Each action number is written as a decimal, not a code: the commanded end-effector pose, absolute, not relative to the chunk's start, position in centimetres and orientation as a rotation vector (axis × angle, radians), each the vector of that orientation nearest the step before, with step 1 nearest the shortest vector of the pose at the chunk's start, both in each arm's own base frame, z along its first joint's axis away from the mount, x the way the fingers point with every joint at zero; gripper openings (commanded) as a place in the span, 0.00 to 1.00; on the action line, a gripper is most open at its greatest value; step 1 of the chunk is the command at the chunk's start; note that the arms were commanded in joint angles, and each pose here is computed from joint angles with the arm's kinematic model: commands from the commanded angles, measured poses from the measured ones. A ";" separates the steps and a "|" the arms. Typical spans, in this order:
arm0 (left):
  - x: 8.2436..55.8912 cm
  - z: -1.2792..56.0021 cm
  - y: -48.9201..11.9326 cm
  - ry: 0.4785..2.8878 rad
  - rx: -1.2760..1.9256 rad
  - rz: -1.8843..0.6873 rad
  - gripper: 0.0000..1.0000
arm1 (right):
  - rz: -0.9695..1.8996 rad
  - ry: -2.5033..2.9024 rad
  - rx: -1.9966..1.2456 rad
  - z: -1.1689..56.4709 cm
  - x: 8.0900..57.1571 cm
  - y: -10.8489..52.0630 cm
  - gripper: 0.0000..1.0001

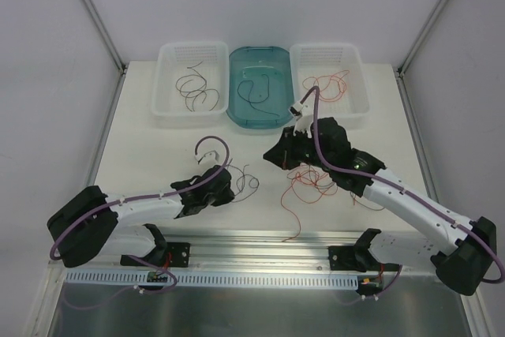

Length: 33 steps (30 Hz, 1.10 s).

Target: Untangle the cables

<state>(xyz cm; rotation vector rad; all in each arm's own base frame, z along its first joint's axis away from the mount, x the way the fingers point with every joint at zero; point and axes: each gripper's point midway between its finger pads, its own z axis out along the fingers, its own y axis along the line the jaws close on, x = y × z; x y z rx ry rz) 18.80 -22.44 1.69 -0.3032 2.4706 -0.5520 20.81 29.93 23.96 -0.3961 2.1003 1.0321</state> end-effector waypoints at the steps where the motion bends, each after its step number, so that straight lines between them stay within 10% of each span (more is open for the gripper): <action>1: 20.4 2.5 -20.5 2.420 -0.343 -0.496 0.00 | 1.113 2.046 -0.511 24.9 19.7 30.3 0.01; 8: 20.5 4.8 -20.7 2.383 -0.248 -0.579 0.09 | 0.843 2.318 -0.564 17.9 20.1 28.5 0.01; 15: 19.3 6.6 -21.2 2.426 -0.186 -0.632 0.67 | 0.694 2.406 -0.554 13.6 20.5 28.9 0.26; 22: 17.7 12.9 -20.6 2.467 -0.158 -0.624 0.99 | 0.501 2.380 -0.519 13.6 21.4 25.9 0.53; 29: 19.2 15.2 -21.7 2.466 -0.189 -0.573 0.97 | 0.402 2.341 -0.421 14.0 21.7 23.2 0.90; 33: 20.7 14.2 -23.9 2.512 -0.191 -0.493 0.78 | 0.329 2.320 -0.372 14.4 21.9 21.4 0.99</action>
